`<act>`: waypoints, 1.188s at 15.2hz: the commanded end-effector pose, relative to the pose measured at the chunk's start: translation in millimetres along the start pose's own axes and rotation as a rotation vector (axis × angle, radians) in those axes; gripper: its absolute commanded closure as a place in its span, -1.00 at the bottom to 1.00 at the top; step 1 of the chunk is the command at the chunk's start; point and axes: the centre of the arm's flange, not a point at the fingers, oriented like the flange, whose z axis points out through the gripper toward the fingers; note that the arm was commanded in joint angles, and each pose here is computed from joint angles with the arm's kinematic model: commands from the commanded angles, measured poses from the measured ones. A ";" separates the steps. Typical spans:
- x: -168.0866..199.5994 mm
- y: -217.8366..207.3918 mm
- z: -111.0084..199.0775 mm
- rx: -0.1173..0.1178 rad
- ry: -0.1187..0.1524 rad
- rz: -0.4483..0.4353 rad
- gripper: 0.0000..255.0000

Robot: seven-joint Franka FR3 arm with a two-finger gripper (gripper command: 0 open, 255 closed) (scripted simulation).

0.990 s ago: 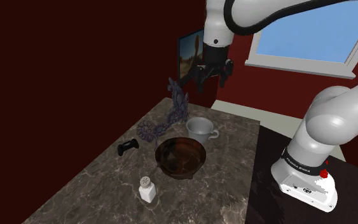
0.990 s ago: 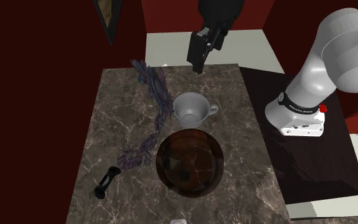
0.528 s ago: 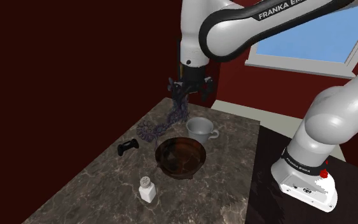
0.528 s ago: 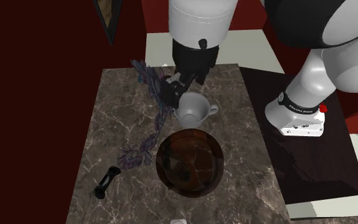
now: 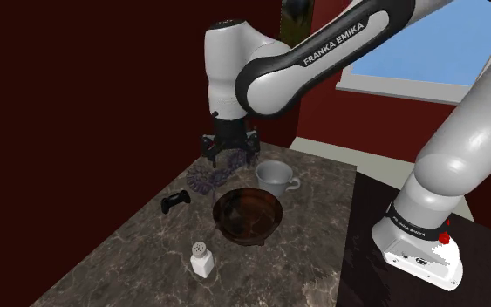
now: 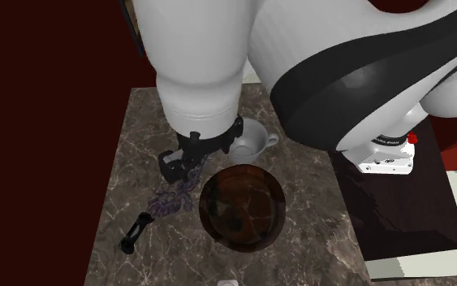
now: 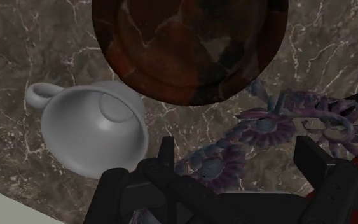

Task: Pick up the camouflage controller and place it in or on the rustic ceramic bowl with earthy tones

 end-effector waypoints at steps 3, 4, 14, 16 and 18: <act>-1.8 -45.4 28.8 0.006 0.008 0.081 -1.00; -1.7 -56.8 35.3 0.007 0.010 0.100 -1.00; 12.2 -169.7 100.1 0.015 0.032 0.291 -1.00; 12.7 -171.3 106.2 0.015 0.032 0.294 -1.00; 13.1 -171.4 116.7 0.015 0.032 0.294 -1.00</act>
